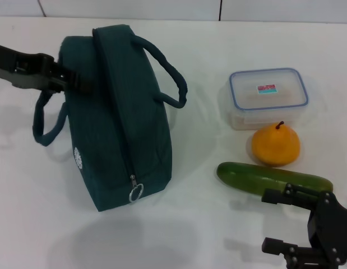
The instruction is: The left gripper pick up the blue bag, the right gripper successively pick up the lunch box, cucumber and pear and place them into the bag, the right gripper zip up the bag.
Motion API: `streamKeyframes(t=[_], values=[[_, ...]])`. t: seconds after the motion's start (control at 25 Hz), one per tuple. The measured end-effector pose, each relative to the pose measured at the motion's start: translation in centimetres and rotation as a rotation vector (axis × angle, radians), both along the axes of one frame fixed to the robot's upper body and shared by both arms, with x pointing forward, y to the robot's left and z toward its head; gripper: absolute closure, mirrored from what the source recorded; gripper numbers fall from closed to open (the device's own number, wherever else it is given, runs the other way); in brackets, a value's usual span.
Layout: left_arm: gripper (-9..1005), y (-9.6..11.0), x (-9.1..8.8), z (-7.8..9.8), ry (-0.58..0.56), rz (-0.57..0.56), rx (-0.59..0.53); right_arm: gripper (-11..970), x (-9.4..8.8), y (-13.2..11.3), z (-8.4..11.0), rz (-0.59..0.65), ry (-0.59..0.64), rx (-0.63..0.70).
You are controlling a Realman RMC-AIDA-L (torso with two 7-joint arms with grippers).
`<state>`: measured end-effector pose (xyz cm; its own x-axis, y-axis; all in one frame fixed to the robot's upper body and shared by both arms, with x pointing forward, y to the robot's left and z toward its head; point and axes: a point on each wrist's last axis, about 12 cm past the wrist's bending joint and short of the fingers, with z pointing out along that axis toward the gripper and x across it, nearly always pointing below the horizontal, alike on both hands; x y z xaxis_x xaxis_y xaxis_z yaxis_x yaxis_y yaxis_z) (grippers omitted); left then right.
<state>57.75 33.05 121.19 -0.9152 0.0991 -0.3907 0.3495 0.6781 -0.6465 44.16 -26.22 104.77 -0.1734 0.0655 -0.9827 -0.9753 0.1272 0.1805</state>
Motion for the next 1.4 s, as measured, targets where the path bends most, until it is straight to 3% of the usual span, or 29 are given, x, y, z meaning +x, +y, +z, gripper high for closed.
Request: streamKeyframes(t=[0.32,0.68,0.96,1.2,1.4], values=[[778,-0.1,0.0,-0.1,0.012,0.002,-0.004,190,0.0,0.0,0.0,-0.002,0.002,0.004],[957,-0.2,0.0,0.2,-0.002,0.001,-0.038,190,0.0,-0.2,0.2,-0.054,0.006,0.051],[957,-0.6,-0.2,0.6,-0.02,-0.011,-0.107,190,-0.5,-1.6,1.0,-0.296,0.081,0.297],[957,-0.6,-0.2,0.7,-0.027,-0.017,-0.114,189,-1.0,-4.0,1.2,-0.49,0.295,0.544],[957,-0.8,-0.2,0.7,-0.03,-0.022,-0.121,190,-0.8,-5.7,-0.3,-0.64,0.568,0.657]])
